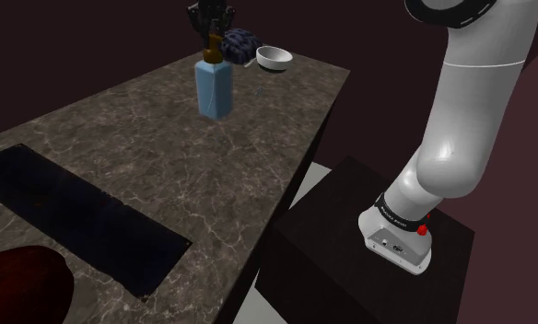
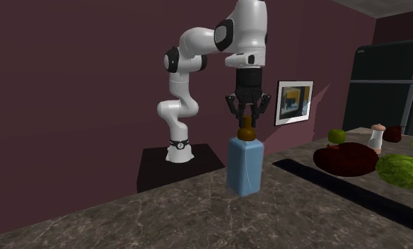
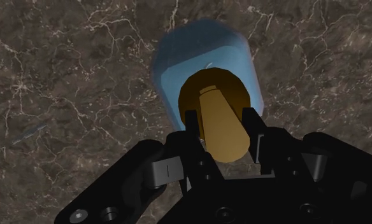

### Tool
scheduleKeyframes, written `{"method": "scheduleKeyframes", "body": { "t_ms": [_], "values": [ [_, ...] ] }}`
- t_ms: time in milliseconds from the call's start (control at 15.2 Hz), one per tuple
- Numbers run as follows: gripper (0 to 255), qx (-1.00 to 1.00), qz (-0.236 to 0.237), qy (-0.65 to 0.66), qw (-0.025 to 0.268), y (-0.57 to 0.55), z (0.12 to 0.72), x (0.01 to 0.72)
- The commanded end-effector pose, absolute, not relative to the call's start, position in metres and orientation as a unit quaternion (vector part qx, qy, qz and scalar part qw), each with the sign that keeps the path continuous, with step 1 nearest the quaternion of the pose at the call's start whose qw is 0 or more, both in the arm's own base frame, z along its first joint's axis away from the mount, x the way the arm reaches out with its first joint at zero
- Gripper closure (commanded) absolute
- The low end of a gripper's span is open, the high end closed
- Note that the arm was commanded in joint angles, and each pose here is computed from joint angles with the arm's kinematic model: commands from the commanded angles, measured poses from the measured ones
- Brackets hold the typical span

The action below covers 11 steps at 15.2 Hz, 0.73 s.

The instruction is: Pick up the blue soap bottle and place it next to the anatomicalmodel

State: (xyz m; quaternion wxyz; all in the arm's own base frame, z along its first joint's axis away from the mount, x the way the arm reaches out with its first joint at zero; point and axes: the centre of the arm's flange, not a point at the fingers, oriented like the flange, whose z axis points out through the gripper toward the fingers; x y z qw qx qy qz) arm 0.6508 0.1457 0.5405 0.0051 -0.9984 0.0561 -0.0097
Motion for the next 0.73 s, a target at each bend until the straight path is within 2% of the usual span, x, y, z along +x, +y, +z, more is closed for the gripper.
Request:
{"method": "scheduleKeyframes", "body": {
  "t_ms": [0, 660],
  "values": [
    [255, -0.998, -0.010, 0.056, 0.005, 0.145, 0.551, 0.651],
    [255, -0.998, -0.010, 0.056, 0.005, 0.145, 0.603, 0.651]
  ]
}}
